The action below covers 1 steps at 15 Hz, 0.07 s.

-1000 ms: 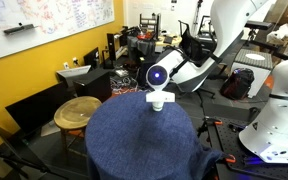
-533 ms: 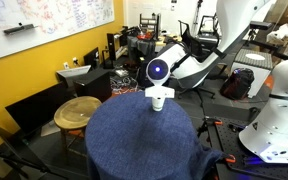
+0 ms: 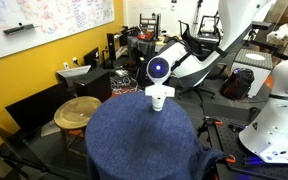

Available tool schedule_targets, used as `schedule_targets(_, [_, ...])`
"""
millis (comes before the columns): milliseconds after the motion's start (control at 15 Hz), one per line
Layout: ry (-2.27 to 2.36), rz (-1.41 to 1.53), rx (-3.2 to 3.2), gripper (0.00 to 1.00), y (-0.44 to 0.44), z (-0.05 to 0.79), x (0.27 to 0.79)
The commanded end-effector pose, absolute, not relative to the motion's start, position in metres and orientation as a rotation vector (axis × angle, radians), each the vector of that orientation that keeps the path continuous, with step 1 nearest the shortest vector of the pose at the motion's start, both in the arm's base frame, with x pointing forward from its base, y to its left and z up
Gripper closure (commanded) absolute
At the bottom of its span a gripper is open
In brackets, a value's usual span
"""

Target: Pick the marker and put it in the cup

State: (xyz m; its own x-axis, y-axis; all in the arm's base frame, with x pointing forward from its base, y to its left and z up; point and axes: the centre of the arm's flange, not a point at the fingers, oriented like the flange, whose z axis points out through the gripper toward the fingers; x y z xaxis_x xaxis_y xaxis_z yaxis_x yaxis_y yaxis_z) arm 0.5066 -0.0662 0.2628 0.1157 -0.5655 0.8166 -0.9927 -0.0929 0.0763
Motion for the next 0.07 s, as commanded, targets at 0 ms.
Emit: schedule_targets(0, [-1.523, 0.83, 1.74, 0.0, -0.0662, 0.2628, 0.5066])
